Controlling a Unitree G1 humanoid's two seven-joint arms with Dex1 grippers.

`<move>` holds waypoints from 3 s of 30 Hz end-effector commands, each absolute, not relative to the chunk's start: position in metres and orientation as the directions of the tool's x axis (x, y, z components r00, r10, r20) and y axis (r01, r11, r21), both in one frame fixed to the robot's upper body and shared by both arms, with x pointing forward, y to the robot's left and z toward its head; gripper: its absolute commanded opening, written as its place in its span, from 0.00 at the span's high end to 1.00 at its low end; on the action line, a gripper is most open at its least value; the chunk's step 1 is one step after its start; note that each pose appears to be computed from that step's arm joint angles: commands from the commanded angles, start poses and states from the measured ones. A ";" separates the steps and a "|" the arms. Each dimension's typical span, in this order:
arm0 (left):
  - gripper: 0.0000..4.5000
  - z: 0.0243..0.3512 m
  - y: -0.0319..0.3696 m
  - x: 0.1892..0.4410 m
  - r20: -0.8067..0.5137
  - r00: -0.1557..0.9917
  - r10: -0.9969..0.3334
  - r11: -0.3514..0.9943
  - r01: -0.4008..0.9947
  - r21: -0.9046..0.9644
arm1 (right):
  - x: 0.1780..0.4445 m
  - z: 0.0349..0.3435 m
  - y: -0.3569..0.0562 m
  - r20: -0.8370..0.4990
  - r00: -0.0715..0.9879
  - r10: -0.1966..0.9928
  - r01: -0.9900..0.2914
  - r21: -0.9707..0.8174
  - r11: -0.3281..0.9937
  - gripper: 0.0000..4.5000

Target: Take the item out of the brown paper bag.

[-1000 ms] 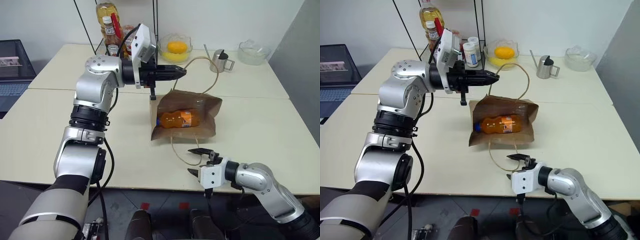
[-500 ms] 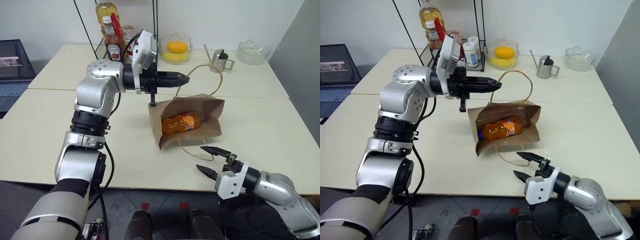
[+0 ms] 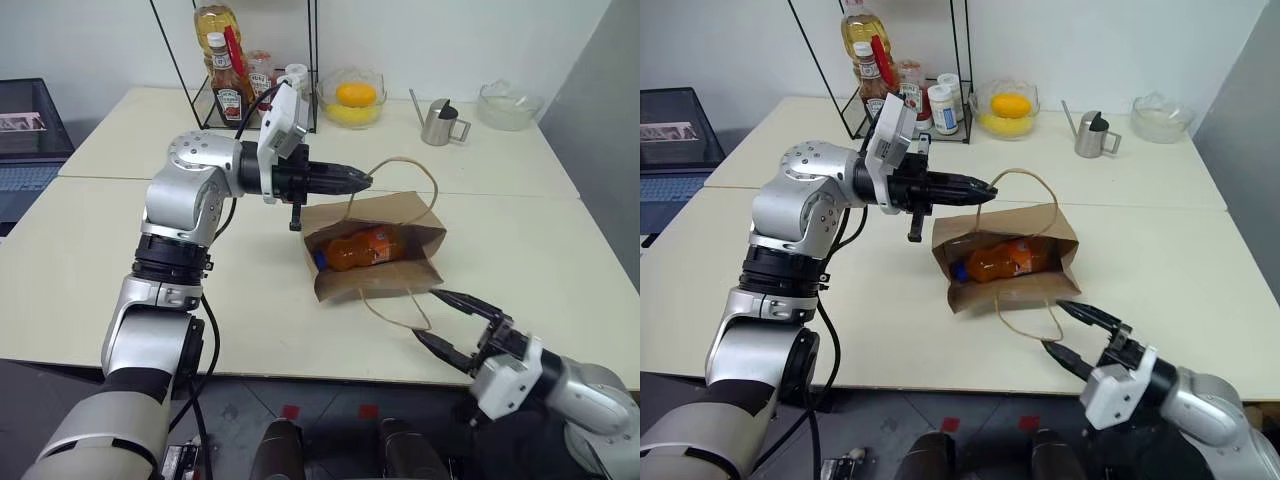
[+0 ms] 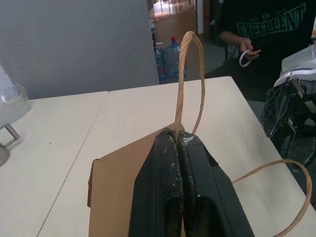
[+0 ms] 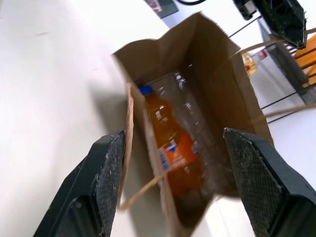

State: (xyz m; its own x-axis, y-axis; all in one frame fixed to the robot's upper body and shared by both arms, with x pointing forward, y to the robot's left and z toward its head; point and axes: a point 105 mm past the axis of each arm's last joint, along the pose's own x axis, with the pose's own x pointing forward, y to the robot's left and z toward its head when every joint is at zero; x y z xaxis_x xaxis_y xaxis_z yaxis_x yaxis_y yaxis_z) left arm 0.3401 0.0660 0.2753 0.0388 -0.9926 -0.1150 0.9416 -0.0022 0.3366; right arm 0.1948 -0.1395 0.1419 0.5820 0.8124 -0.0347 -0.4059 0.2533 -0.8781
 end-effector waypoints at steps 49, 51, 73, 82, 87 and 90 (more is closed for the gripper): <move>1.00 0.298 0.054 0.344 -0.070 0.044 -0.997 0.011 0.913 0.409 | 0.334 0.161 -0.020 -0.440 0.669 0.599 -0.536 -0.844 -0.020 0.27; 1.00 0.298 0.053 0.344 -0.070 0.042 -0.997 0.010 0.912 0.409 | 0.337 0.161 -0.018 -0.444 0.675 0.589 -0.537 -0.843 -0.020 0.27; 1.00 0.298 0.050 0.344 -0.067 0.035 -0.997 0.004 0.912 0.411 | 0.365 0.149 -0.013 -0.488 0.715 0.500 -0.501 -0.857 -0.120 0.21; 1.00 0.296 0.054 0.345 -0.070 0.041 -0.997 0.009 0.911 0.412 | 0.366 0.150 -0.017 -0.474 0.719 0.509 -0.494 -0.863 -0.107 0.48; 1.00 0.294 0.055 0.346 -0.075 0.047 -0.996 0.012 0.910 0.414 | 0.359 0.164 -0.022 -0.412 0.731 0.545 -0.443 -0.893 -0.080 0.48; 1.00 0.293 0.057 0.347 -0.077 0.050 -0.996 0.013 0.909 0.417 | 0.352 0.173 -0.027 -0.384 0.731 0.563 -0.427 -0.902 -0.062 0.48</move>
